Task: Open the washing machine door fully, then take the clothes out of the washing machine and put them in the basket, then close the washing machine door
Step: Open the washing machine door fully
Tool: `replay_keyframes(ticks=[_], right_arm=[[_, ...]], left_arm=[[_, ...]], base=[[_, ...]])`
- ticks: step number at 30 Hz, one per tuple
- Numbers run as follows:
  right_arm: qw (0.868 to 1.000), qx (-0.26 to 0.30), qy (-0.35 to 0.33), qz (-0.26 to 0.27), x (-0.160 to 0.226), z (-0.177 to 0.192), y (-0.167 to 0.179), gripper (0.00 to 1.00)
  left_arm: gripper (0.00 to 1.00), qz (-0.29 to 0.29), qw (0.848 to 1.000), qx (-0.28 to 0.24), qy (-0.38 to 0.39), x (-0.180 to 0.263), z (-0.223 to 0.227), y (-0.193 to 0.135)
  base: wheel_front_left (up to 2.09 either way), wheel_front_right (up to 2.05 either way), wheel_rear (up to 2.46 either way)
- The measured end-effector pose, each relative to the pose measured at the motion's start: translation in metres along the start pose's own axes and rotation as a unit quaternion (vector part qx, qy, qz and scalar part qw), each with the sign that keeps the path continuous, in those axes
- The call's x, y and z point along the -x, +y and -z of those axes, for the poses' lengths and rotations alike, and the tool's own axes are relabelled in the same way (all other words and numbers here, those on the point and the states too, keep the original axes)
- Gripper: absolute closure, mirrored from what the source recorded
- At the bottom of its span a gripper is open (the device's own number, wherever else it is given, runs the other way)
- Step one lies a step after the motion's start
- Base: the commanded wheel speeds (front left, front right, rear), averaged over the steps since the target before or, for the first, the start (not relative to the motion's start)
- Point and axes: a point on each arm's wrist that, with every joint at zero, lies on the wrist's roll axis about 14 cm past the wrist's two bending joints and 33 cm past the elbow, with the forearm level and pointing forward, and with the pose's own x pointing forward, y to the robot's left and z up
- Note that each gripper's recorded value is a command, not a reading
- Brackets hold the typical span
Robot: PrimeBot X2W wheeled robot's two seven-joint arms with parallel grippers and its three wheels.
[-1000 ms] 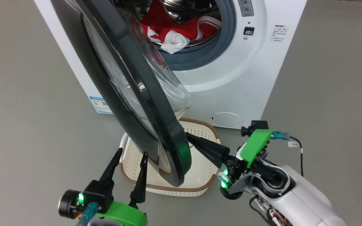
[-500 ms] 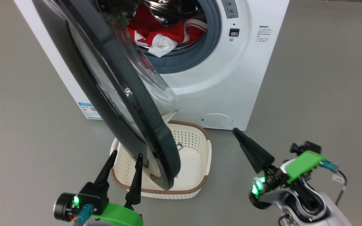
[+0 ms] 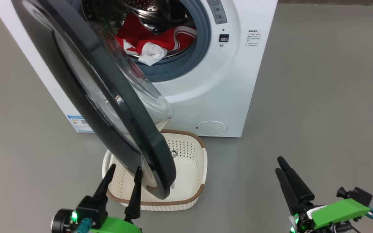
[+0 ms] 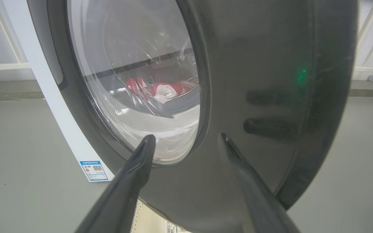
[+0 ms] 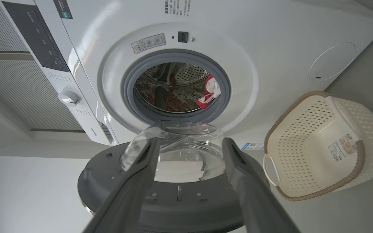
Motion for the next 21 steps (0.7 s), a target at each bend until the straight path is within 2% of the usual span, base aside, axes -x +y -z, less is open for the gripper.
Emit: replay_keyframes(ticks=[5, 9, 10, 14, 16, 21], right_arm=[[0.996, 0.074, -0.052, -0.002, 0.009, -0.02, 0.003, 0.0], [0.982, 0.161, -0.099, -0.012, 0.014, -0.038, 0.01, 0.0], [0.982, 0.161, -0.099, -0.012, 0.014, -0.038, 0.01, 0.0], [0.95, 0.293, -0.112, -0.004, 0.023, -0.05, 0.006, 0.0], [0.935, 0.332, -0.122, -0.006, 0.026, -0.054, 0.009, 0.0], [0.883, 0.445, -0.152, -0.003, 0.031, -0.07, 0.019, 0.0]], left_arm=[[0.0, 0.003, 1.0, 0.001, -0.001, 0.0, -0.001, -0.002], [0.0, 0.004, 1.0, -0.002, -0.002, 0.001, -0.002, -0.002], [0.0, 0.004, 1.0, -0.002, -0.002, 0.001, -0.002, -0.002], [0.0, 0.002, 1.0, -0.002, 0.002, 0.005, 0.001, -0.002], [0.0, 0.002, 1.0, -0.002, 0.0, 0.006, 0.0, -0.002], [0.0, 0.002, 1.0, -0.002, -0.004, 0.007, -0.002, -0.002]], base=[[0.0, 0.0, 0.0], [0.0, 0.0, 0.0], [0.0, 0.0, 0.0], [0.0, 0.0, 0.0], [0.0, 0.0, 0.0], [0.0, 0.0, 0.0]])
